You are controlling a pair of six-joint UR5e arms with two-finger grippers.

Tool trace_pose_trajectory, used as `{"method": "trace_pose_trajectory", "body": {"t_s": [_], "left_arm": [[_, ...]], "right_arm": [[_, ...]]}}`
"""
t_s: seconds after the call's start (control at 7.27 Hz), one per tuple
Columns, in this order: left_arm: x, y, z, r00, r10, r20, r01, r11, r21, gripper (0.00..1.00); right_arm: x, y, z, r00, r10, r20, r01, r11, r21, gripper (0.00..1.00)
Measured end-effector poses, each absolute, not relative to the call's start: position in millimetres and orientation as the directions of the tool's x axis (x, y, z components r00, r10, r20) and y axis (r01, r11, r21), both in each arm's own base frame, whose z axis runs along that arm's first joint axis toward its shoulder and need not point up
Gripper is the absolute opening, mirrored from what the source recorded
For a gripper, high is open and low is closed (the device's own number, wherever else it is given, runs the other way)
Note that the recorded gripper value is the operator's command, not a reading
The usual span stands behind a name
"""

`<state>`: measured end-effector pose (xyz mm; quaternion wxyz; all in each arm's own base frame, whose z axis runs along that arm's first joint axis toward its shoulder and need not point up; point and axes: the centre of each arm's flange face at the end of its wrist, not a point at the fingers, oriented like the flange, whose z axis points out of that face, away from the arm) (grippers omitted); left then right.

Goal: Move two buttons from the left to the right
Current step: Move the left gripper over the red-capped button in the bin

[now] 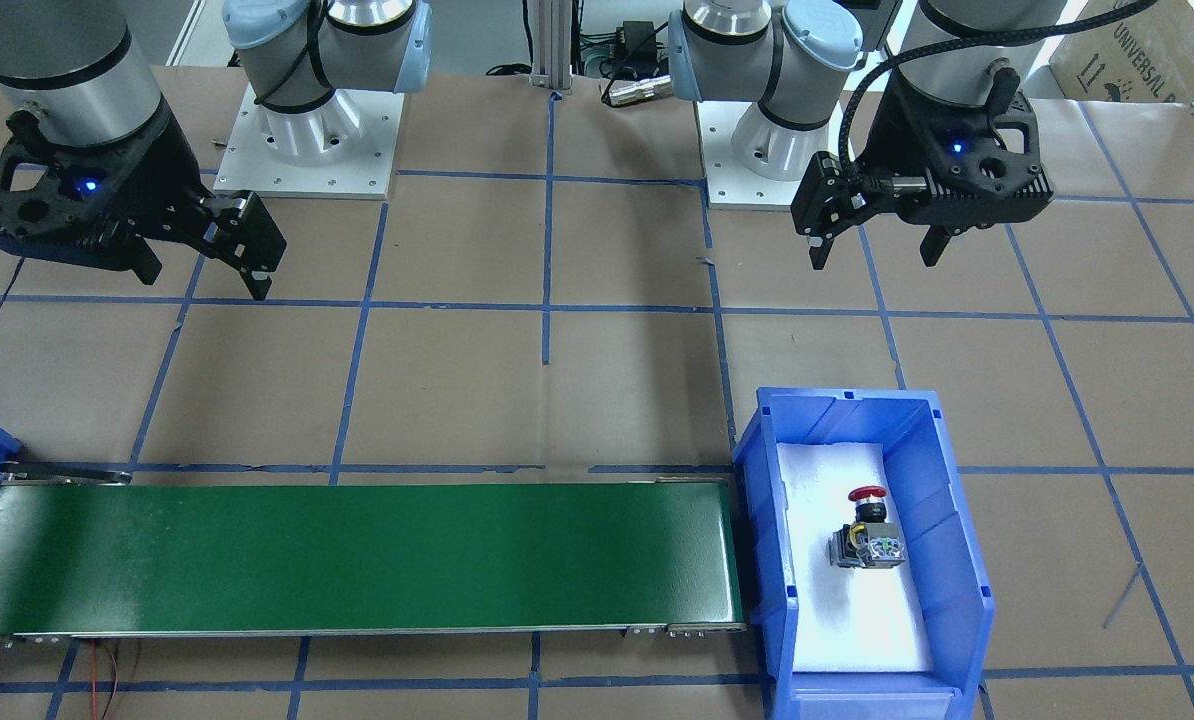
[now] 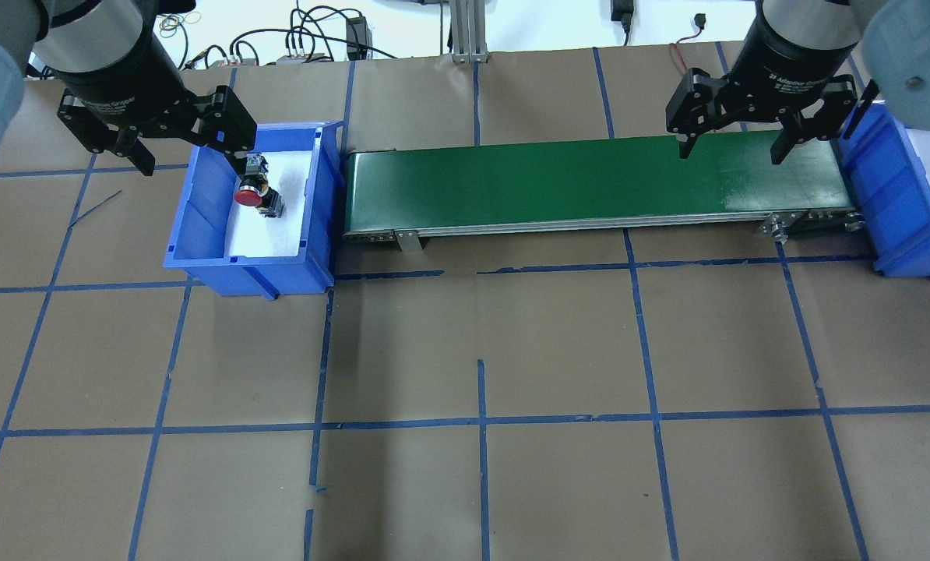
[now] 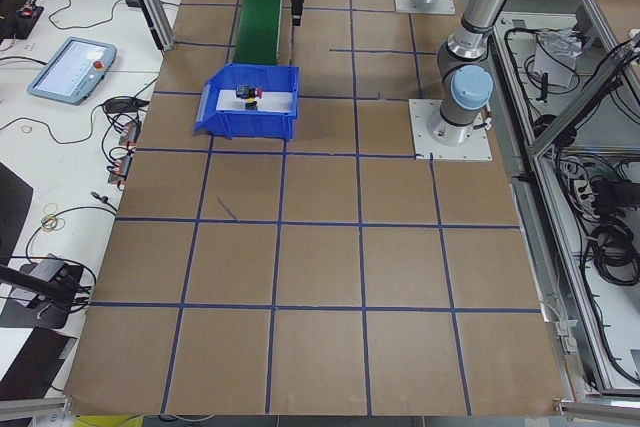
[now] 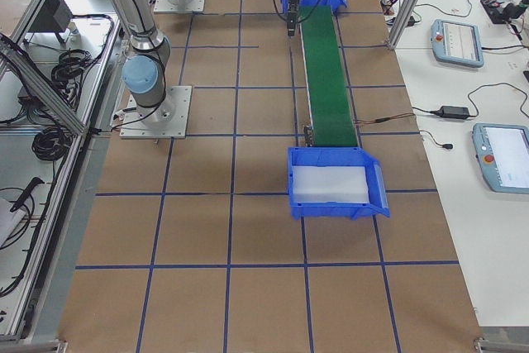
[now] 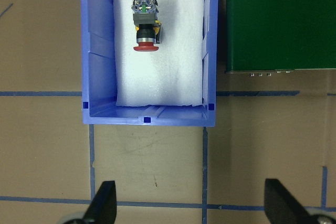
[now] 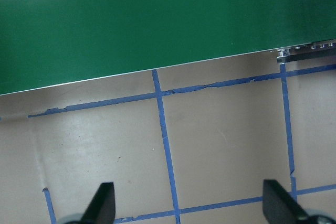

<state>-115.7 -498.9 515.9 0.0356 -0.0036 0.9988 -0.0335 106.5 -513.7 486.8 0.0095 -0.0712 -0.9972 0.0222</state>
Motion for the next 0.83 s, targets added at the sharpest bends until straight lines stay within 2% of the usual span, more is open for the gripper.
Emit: {"method": "trace_pose_trajectory", "body": {"t_s": [0.55, 0.83], "left_arm": [[-114, -502, 543, -0.996, -0.019, -0.084, -0.009, 0.993, -0.117, 1.0], [-101, -508, 542, -0.984, -0.013, -0.177, 0.006, 0.994, -0.108, 1.0]], "right_arm": [[107, -514, 486, -0.99, 0.143, 0.016, 0.142, 0.989, -0.044, 1.0], [106, -514, 486, -0.99, 0.143, 0.016, 0.142, 0.989, -0.044, 1.0]]}}
